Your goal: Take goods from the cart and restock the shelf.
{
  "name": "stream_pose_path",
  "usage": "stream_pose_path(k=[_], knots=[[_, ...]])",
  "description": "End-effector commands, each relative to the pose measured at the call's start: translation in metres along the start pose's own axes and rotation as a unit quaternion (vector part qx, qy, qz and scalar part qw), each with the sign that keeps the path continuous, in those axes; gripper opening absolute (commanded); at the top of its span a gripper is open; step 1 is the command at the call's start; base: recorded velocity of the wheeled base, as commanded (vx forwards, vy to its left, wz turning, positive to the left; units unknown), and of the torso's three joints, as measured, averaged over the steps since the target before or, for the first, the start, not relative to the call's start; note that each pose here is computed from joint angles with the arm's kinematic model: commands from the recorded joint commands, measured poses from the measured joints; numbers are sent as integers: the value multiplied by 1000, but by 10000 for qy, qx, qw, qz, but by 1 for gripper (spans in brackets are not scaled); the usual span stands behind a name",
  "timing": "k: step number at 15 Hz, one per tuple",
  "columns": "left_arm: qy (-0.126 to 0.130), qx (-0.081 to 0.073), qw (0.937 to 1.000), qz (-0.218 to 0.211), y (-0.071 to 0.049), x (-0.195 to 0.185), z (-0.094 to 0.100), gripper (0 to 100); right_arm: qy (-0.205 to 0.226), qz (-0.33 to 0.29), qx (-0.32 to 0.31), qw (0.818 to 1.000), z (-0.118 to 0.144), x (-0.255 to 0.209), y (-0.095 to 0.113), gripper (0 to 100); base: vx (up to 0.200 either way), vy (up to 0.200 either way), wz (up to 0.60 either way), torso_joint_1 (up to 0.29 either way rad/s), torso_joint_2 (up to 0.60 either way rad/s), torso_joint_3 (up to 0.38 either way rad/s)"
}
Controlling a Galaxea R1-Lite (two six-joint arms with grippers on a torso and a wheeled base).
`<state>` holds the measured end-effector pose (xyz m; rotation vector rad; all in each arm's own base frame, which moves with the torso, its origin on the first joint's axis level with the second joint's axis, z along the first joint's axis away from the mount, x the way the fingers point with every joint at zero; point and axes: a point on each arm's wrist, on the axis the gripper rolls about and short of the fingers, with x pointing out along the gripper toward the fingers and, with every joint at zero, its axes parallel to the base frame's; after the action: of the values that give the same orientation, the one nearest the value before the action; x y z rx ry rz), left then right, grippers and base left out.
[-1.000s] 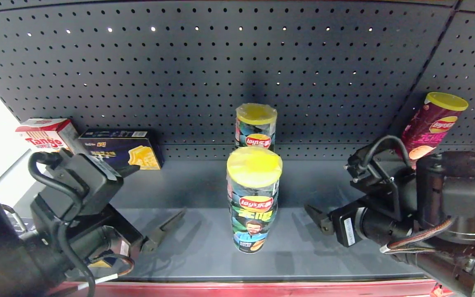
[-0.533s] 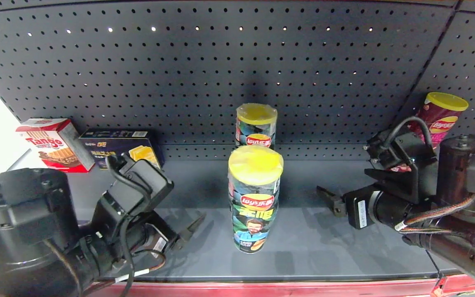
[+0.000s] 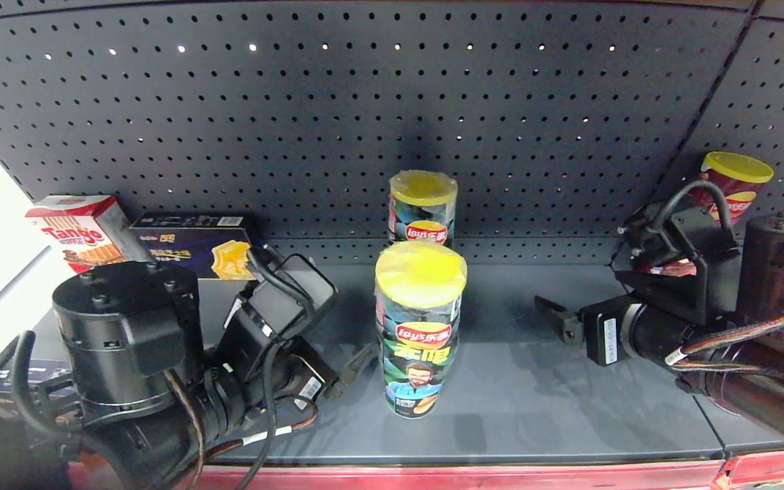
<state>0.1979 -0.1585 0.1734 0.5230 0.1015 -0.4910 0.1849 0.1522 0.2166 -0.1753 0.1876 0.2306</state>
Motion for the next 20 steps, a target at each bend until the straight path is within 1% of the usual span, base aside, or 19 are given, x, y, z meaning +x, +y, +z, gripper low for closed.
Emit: stream_pose_path(k=[1,4,8,11,13,15,18,19,20], knots=[[11,12,10000,-42,-2,1,-1,100,-2,-4,-5,10000,0,0,0,100,0,0,0,0,0,0],[24,37,9999,-113,-7,7,0,100,10,27,-12,10000,-1,0,0,100,0,0,0,0,0,0],[10,33,9999,-107,-8,10,2,100,25,20,-10,10000,-2,-1,-1,100,0,0,0,0,0,0],[41,37,9999,-129,-9,9,-1,100,32,21,-12,10000,-3,-1,-1,100,0,0,0,0,0,0],[60,66,9998,-203,-13,6,-2,100,32,21,-12,10000,-3,-1,-1,100,0,0,0,0,0,0],[87,74,9997,-215,-13,4,-5,100,45,29,-29,10000,-3,0,0,100,0,0,0,0,0,0],[57,39,9999,-145,-9,1,-4,100,30,35,-15,10000,-3,-1,-1,100,0,0,0,0,0,0],[-17,-13,10000,-29,-3,-2,-1,100,-24,33,14,10000,0,-2,-1,100,0,0,0,0,0,0],[-96,-85,9998,173,8,-6,2,100,-122,106,64,9998,5,-5,-2,100,0,0,0,0,0,0]])
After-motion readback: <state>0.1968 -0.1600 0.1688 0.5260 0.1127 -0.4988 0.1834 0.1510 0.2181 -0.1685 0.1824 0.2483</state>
